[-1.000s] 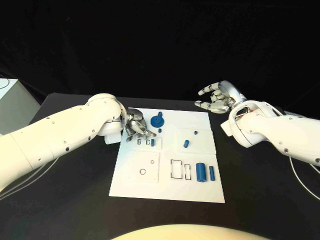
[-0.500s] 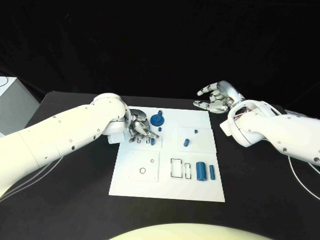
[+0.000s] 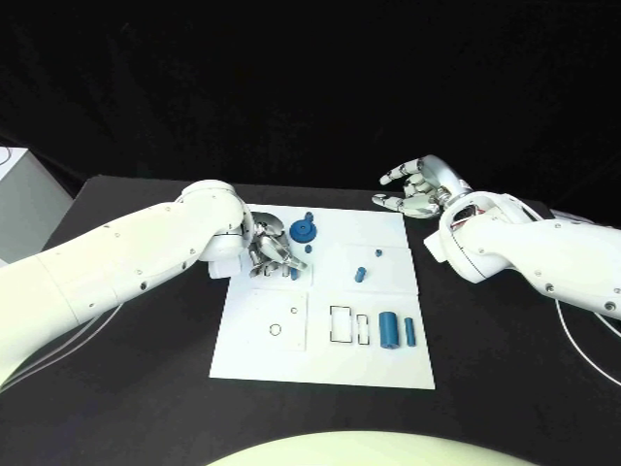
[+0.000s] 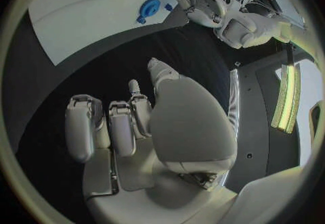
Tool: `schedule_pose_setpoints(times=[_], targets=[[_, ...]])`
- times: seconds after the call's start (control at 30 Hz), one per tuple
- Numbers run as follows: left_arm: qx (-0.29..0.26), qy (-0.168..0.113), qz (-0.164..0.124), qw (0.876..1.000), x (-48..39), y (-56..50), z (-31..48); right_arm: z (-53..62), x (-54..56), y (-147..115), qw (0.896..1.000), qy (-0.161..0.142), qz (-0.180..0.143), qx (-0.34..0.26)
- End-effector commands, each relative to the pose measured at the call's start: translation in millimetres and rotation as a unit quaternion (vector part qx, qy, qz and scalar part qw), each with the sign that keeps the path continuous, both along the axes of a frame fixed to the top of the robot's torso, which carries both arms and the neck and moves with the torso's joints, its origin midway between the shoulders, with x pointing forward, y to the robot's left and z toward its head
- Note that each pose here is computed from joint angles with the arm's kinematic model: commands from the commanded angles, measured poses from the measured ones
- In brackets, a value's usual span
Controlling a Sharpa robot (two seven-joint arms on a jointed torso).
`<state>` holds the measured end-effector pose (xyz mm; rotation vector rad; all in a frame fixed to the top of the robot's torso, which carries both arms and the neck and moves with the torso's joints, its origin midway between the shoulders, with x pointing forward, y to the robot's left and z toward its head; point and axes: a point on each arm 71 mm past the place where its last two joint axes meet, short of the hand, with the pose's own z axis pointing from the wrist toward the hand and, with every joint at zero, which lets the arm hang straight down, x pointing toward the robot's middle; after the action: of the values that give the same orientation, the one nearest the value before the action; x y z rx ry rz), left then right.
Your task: Assemble the parts on the task board
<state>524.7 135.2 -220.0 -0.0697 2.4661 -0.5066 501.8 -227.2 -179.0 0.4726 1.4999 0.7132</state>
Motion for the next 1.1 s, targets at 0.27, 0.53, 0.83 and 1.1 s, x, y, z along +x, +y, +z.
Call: schedule_pose_setpoints(times=[0.27, 0.53, 0.83, 1.1], targets=[[-0.004, 0.027, -0.008, 1.0, -1.7, 0.0, -3.9, -0.5, -0.5, 1.8, 1.0, 0.004, 0.006, -0.002], [-0.005, 0.036, -0.008, 0.999, -1.9, 1.2, -6.7, -0.3, -0.9, 2.4, 1.0, 0.004, 0.006, -0.002], [-0.012, 0.04, -0.005, 0.999, -2.2, 2.5, -7.1, -0.6, -0.9, 3.0, 1.0, 0.004, 0.006, -0.003], [-0.033, 0.051, 0.001, 0.998, -3.9, 1.5, -6.4, -1.3, -0.7, 3.2, 1.0, 0.006, 0.006, -0.003]])
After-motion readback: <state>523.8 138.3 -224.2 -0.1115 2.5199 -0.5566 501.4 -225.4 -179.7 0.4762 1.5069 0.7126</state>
